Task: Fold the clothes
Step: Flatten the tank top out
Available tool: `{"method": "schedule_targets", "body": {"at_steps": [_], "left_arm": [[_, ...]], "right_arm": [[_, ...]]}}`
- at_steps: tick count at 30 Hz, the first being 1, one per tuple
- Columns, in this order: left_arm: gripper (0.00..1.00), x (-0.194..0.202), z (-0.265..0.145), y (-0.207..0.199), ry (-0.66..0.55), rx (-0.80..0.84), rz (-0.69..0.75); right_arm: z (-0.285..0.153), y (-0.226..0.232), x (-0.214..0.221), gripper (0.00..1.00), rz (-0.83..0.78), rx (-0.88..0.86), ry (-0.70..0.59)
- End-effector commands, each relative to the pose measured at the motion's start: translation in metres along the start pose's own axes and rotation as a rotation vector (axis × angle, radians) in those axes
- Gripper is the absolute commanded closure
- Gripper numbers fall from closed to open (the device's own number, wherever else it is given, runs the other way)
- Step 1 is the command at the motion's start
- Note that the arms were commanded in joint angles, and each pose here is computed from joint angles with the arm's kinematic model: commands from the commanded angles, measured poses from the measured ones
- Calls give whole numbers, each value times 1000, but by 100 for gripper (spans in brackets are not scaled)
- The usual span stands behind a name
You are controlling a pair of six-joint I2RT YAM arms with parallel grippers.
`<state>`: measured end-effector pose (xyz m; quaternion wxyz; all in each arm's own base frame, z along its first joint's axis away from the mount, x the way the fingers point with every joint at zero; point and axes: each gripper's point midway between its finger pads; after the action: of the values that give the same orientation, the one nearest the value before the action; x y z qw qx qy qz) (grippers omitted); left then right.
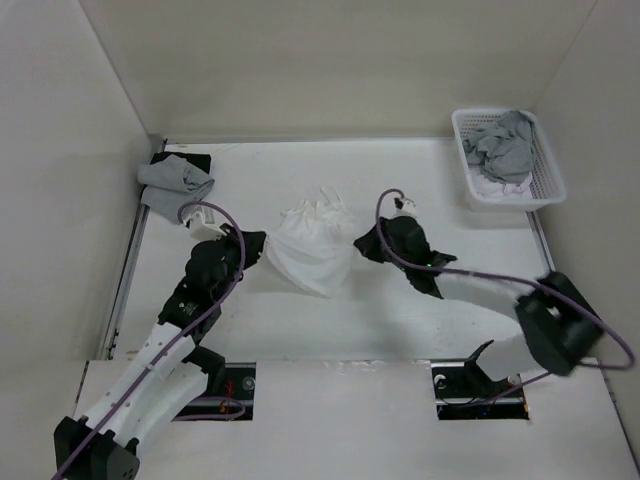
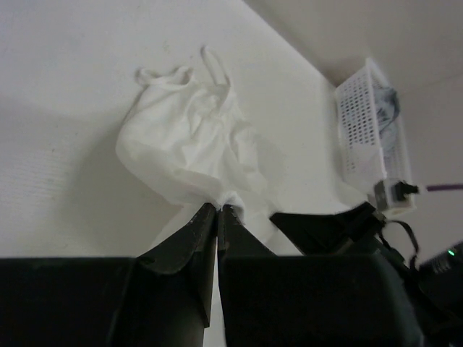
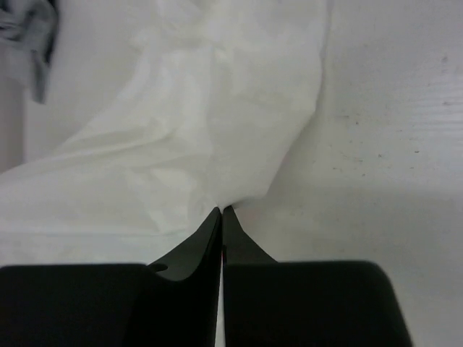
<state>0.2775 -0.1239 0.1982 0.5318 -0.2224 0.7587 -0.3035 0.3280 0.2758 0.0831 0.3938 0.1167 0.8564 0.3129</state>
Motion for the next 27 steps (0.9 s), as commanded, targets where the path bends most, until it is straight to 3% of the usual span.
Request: {"method": "schedule_targets", "body": {"at_steps": [1, 4, 7, 13, 17, 19, 22, 23, 25, 27], "left_arm": [[100, -47, -11, -44, -141, 116, -11], [100, -48, -13, -47, -144, 124, -11], [100, -40, -10, -42, -127, 113, -13], [100, -14, 5, -16, -78, 47, -16], [100, -1, 9, -5, -49, 21, -16], [100, 4, 11, 1, -40, 5, -21], [100, 9, 13, 15, -33, -29, -38], [100, 10, 13, 20, -33, -41, -43], [100, 11, 13, 30, -36, -65, -56], [100, 10, 13, 38, -42, -85, -69]], "right_arm": [[-72, 45, -54, 96, -61, -108, -156], [-116, 55, -58, 94, -119, -124, -145], [-127, 52, -55, 93, -153, -111, -111], [-49, 12, -78, 92, -155, -6, -79], [5, 14, -106, 92, -152, -1, -78], [23, 22, -124, 84, -152, -9, -94], [24, 36, -143, 55, -151, -22, -141], [18, 36, -145, 52, -153, -20, -152], [1, 37, -126, 54, -161, -31, -137], [-16, 37, -88, 65, -174, -61, -81]]}}
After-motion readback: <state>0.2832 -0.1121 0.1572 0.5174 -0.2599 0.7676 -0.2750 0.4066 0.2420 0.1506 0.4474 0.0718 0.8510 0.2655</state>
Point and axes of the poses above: each gripper's point midway between its finger pads, its own z axis out along the fingers, its own y axis along the line the jaws close on, x = y × z, and after that the axes turned 1 degree about z, right-handed
